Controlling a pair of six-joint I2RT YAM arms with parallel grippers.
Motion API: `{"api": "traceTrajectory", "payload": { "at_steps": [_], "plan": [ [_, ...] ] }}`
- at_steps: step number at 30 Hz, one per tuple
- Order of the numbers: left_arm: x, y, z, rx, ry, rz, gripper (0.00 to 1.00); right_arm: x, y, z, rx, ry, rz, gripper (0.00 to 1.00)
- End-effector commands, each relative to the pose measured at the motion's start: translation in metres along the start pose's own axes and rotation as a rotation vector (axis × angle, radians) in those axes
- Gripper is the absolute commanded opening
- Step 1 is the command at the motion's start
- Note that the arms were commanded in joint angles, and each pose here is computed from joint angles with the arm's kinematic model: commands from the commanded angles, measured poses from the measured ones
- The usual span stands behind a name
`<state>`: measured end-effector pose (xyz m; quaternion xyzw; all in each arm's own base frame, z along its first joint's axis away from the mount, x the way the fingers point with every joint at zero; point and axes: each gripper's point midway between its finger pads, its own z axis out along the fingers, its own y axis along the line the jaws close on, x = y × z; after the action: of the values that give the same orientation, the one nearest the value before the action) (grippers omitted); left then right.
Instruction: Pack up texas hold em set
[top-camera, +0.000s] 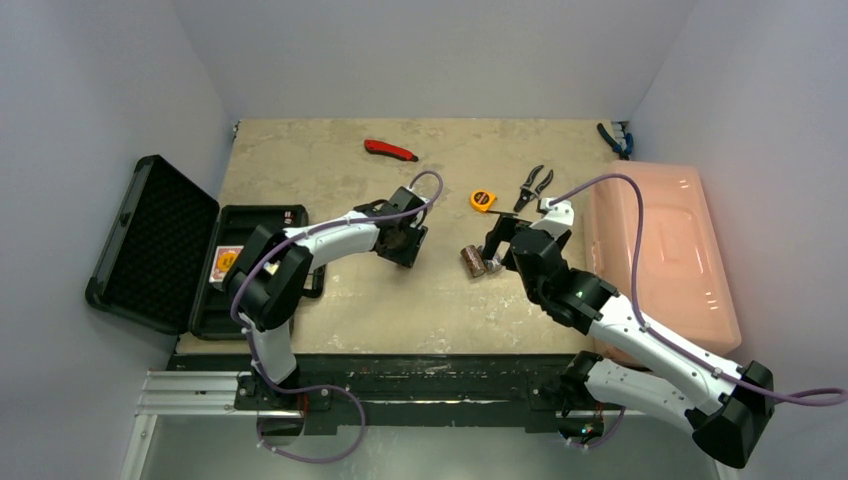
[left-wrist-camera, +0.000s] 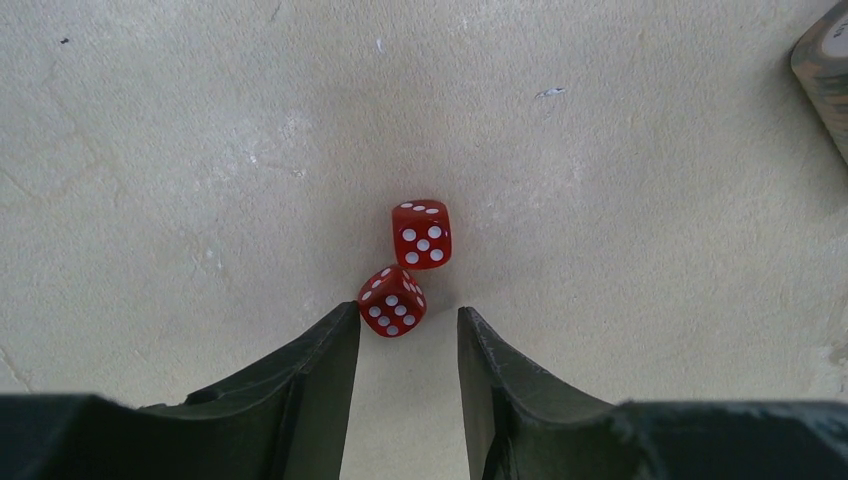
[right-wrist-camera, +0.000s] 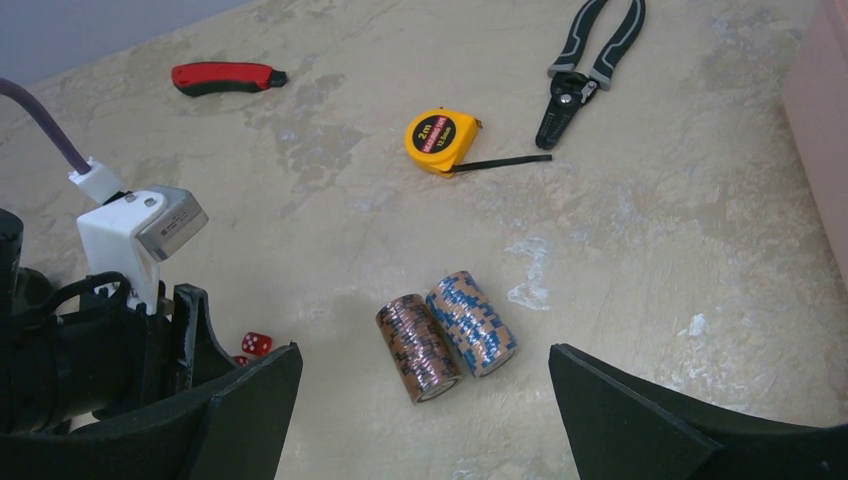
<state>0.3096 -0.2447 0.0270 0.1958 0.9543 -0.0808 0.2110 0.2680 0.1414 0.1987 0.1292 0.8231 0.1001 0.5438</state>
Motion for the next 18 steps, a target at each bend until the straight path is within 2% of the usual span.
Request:
{"api": "traceTrajectory", "payload": {
  "at_steps": [1,18],
  "plan": [
    [-0.0175,0.0036,0.0008,-0.014,-0.037,0.012,0.38,-0.0057,0.0073,0.0011,-0.021,-0.016,0.006,0.99],
    [-0.0192,0.0044,0.008,-0.023,-0.039,0.005,0.31,-0.0016,0.0124,0.0023,-0.046,0.0,-0.005,0.99]
  ]
}}
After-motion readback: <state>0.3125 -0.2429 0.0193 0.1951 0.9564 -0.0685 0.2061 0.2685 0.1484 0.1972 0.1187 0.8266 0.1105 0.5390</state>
